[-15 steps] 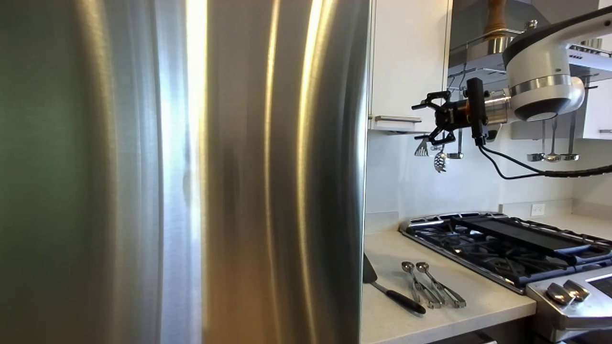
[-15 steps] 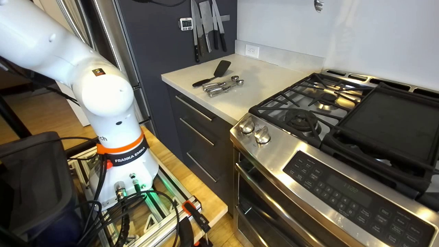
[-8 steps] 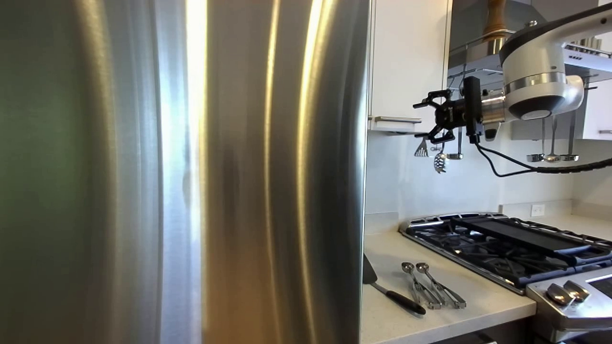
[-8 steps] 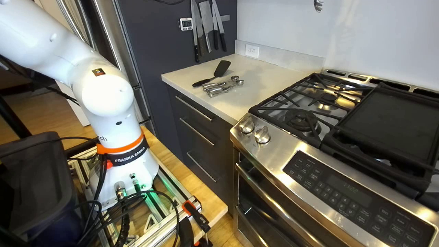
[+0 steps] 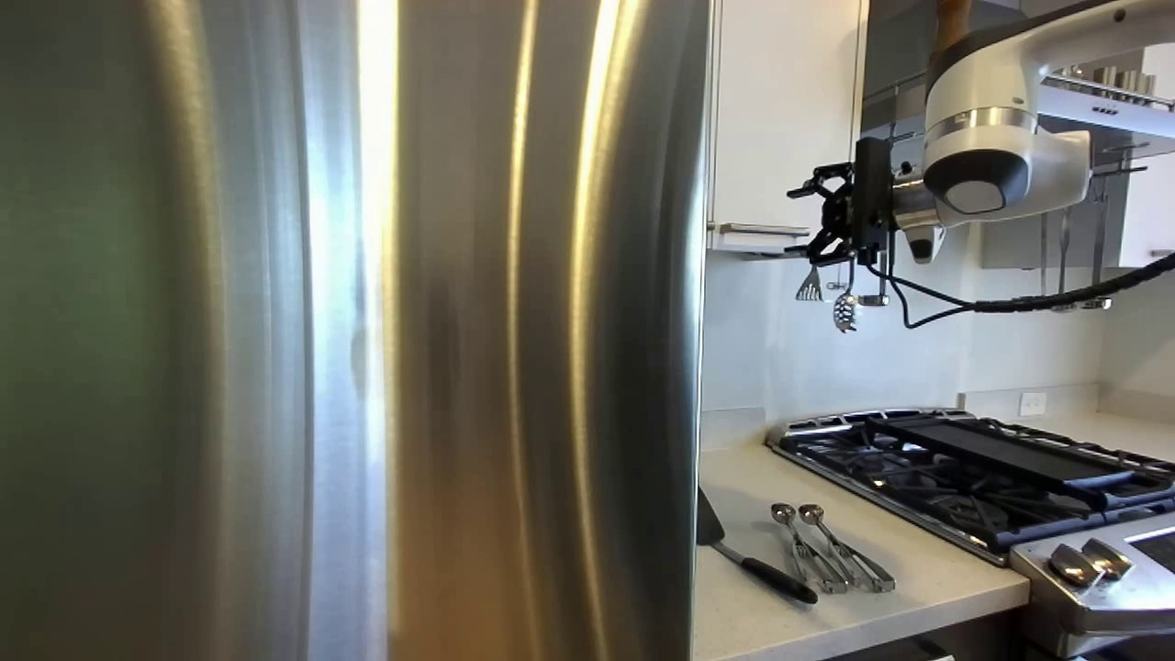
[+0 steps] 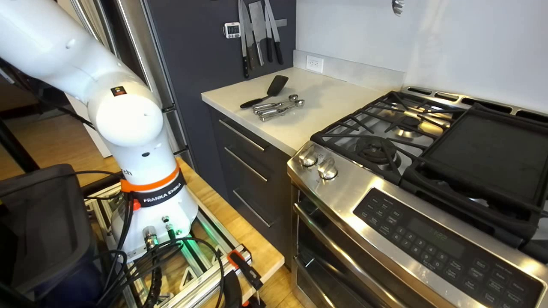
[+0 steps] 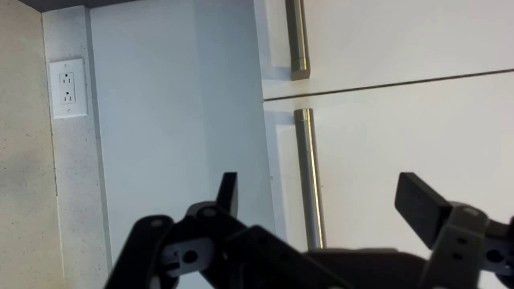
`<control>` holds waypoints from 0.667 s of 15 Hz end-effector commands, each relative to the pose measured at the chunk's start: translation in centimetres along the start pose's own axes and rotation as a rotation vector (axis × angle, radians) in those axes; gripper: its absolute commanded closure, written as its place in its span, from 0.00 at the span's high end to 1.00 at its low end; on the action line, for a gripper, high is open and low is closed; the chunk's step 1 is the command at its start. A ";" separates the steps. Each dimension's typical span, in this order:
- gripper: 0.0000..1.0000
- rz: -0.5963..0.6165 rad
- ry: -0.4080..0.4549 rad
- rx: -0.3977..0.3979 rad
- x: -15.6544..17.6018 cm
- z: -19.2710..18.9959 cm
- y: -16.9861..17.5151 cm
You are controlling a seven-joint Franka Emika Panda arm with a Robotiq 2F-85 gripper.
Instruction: Open the top right cupboard door
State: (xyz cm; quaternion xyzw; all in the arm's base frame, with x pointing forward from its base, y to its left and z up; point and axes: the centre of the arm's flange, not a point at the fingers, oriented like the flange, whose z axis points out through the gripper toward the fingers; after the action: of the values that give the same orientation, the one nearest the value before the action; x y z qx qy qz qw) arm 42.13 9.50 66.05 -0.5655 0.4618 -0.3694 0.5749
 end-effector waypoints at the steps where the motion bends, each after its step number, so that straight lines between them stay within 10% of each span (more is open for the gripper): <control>1: 1.00 -0.026 0.036 0.035 -0.8 1.8 1.2; 10: 1.00 -0.084 0.060 0.046 -3.2 3.6 2.9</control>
State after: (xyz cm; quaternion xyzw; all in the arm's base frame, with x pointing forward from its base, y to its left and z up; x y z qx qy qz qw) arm 43.43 12.19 64.74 -0.5674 0.4459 -0.4102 0.5577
